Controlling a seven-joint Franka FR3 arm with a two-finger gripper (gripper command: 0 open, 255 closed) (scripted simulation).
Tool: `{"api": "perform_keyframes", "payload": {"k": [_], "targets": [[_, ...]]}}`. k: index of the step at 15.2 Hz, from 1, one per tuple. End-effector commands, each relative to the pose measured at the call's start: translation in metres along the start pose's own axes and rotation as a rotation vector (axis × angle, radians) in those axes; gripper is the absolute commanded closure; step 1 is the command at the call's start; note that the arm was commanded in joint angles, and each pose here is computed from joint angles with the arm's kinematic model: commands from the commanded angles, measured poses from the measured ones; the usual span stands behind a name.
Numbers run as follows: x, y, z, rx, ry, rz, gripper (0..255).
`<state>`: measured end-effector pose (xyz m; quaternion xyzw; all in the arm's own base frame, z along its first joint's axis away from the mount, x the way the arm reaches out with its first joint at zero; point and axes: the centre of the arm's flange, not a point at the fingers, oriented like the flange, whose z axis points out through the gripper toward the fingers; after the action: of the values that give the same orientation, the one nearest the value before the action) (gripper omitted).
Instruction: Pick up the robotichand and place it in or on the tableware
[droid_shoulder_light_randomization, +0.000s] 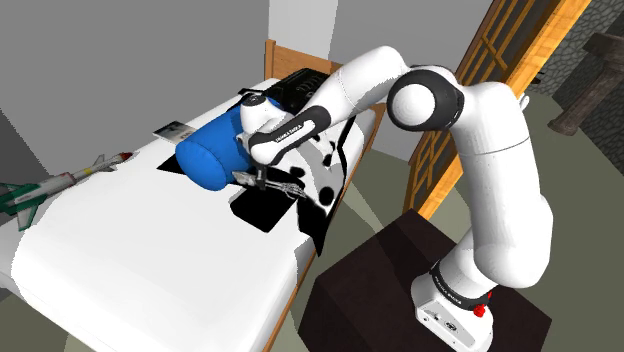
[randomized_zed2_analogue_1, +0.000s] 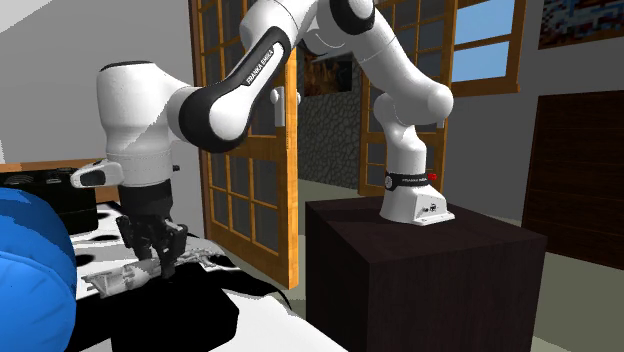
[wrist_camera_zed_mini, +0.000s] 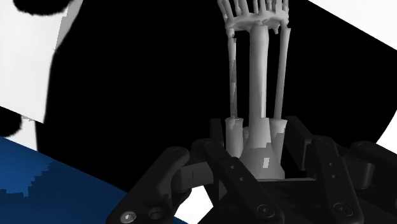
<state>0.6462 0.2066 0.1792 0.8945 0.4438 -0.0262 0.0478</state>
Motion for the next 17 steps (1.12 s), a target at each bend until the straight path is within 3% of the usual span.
{"api": "perform_keyframes", "payload": {"k": [1, 5, 12, 13, 17], "targets": [[0.002, -0.001, 0.01, 0.0, 0.001, 0.0, 255], [0.003, -0.003, 0.031, 0.0, 0.001, 0.0, 255], [0.003, -0.003, 0.031, 0.0, 0.001, 0.0, 255], [0.003, -0.003, 0.031, 0.0, 0.001, 0.0, 0], [0.003, -0.003, 0.031, 0.0, 0.001, 0.0, 0]]}}
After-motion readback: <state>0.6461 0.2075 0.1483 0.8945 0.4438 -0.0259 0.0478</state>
